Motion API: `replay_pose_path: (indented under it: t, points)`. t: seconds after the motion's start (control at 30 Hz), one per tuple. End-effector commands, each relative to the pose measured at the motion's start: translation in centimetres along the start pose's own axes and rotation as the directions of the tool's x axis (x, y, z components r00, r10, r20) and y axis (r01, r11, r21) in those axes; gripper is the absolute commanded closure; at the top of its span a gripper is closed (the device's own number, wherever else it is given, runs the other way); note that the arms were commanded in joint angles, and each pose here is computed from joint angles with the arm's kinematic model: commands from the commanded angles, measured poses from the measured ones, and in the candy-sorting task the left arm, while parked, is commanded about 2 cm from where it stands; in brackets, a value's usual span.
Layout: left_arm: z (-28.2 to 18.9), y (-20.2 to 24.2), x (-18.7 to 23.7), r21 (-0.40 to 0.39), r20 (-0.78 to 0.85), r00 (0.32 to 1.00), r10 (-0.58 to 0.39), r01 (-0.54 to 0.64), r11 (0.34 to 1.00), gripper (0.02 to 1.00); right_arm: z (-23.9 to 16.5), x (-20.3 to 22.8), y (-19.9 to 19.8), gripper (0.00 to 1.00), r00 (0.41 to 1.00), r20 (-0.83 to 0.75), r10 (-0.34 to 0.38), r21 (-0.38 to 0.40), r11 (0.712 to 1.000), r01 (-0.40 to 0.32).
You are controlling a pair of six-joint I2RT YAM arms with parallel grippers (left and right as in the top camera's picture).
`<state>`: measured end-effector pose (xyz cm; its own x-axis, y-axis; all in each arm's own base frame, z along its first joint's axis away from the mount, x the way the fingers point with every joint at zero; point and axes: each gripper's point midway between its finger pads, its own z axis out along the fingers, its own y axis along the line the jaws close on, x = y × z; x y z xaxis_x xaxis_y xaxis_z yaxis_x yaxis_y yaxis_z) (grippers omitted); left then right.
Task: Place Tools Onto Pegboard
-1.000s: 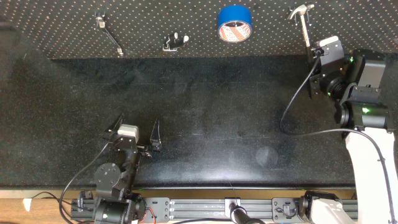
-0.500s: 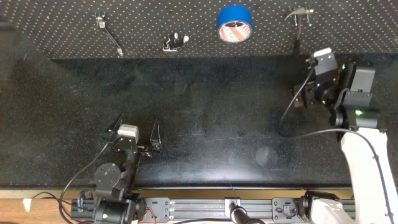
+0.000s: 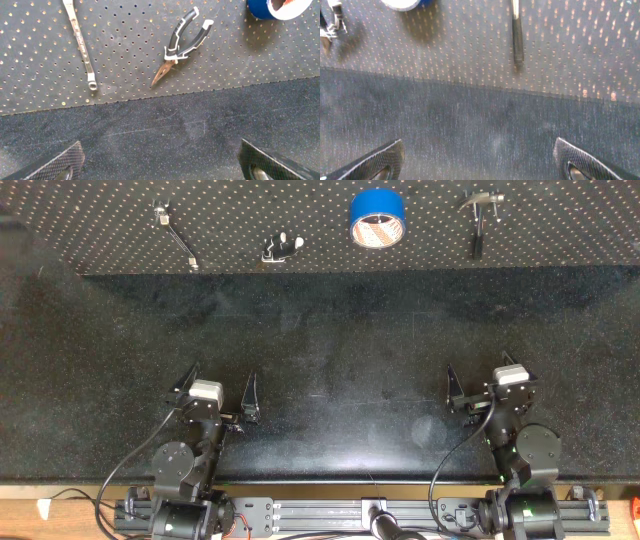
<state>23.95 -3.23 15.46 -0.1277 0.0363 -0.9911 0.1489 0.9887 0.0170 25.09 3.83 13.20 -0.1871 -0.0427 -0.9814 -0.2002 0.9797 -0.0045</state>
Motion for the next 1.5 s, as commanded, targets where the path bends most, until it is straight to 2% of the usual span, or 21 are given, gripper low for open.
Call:
replay_pose_path:
  t: [0.03,0.1,0.2,1.5]
  points:
    - [0.0,0.1,0.1,-0.005,0.001,1.0,0.012,-0.012,1.0,0.023,-0.9,-1.3,-1.0,0.025,0.997,0.074,0.004,0.069,0.998,-0.009]
    - [0.0,0.1,0.1,-0.005,0.001,1.0,0.012,-0.012,1.0,0.023,-1.4,-2.4,-1.1,0.025,0.992,0.127,-0.004,0.079,0.997,-0.006]
    - [0.0,0.1,0.1,-0.005,0.001,1.0,0.012,-0.012,1.0,0.023,-1.3,-2.4,0.0,0.025,0.992,0.126,-0.006,0.034,0.999,0.002]
    - [0.0,0.1,0.1,-0.005,0.001,1.0,0.012,-0.012,1.0,0.023,-1.3,-2.4,0.0,0.025,0.992,0.126,-0.006,0.034,0.999,0.002]
